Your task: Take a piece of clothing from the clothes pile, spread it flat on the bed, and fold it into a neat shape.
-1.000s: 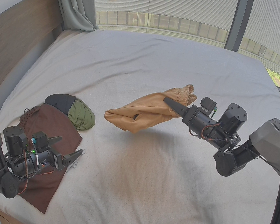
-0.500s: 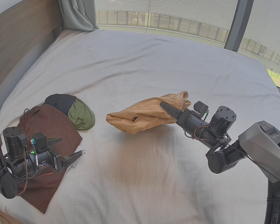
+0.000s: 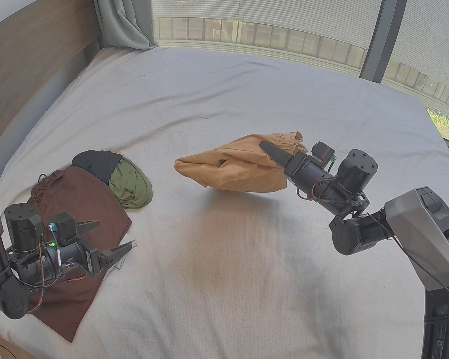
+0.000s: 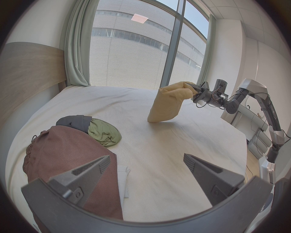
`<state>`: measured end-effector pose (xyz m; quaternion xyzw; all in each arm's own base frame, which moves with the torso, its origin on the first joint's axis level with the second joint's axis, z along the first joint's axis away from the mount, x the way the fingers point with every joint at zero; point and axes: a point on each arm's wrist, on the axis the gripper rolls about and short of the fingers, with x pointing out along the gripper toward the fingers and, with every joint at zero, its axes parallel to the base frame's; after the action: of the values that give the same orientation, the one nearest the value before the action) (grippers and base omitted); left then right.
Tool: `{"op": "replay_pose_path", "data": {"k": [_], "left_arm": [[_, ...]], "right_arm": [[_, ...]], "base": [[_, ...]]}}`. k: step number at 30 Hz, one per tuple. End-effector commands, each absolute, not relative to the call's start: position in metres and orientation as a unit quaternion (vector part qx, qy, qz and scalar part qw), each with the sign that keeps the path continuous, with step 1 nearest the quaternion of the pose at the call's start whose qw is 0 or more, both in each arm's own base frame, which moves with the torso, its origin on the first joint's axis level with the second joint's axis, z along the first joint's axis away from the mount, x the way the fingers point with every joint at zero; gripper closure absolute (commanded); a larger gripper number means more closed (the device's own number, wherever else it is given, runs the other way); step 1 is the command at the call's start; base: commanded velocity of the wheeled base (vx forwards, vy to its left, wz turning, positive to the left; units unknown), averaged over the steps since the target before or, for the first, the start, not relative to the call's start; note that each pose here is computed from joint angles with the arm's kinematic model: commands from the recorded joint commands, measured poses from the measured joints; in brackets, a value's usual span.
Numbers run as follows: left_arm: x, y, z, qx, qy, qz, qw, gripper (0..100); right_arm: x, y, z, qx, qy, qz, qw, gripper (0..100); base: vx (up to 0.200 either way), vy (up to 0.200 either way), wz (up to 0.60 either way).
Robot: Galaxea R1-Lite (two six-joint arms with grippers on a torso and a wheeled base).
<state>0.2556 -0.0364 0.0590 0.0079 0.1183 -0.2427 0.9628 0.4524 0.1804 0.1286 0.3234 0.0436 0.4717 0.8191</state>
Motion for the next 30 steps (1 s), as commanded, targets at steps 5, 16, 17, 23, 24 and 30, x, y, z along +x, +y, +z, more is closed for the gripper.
{"op": "replay_pose_path", "data": {"k": [5, 16, 17, 23, 24, 30], "left_arm": [[0.252, -0.037, 0.064, 0.008, 0.112, -0.246, 0.963, 0], [0.252, -0.038, 0.062, 0.007, 0.116, -0.254, 0.960, 0], [0.252, -0.038, 0.061, 0.007, 0.117, -0.254, 0.960, 0], [0.251, -0.038, 0.060, 0.006, 0.120, -0.254, 0.960, 0], [0.251, -0.038, 0.060, 0.006, 0.120, -0.255, 0.959, 0], [0.251, -0.038, 0.060, 0.005, 0.120, -0.254, 0.960, 0]], "right_arm": [[0.474, 0.177, 0.141, 0.325, 0.023, 0.470, 0.820, 100], [0.495, 0.174, 0.060, 0.337, 0.089, 0.437, 0.829, 100], [0.495, 0.174, 0.054, 0.335, 0.094, 0.435, 0.831, 100], [0.486, 0.158, 0.025, 0.328, 0.132, 0.408, 0.842, 100], [0.485, 0.156, 0.025, 0.329, 0.134, 0.406, 0.842, 100], [0.470, 0.149, 0.015, 0.323, 0.147, 0.398, 0.846, 100]], "base": [[0.000, 0.000, 0.00], [0.000, 0.000, 0.00], [0.000, 0.000, 0.00], [0.000, 0.000, 0.00], [0.000, 0.000, 0.00], [0.000, 0.000, 0.00]]}}
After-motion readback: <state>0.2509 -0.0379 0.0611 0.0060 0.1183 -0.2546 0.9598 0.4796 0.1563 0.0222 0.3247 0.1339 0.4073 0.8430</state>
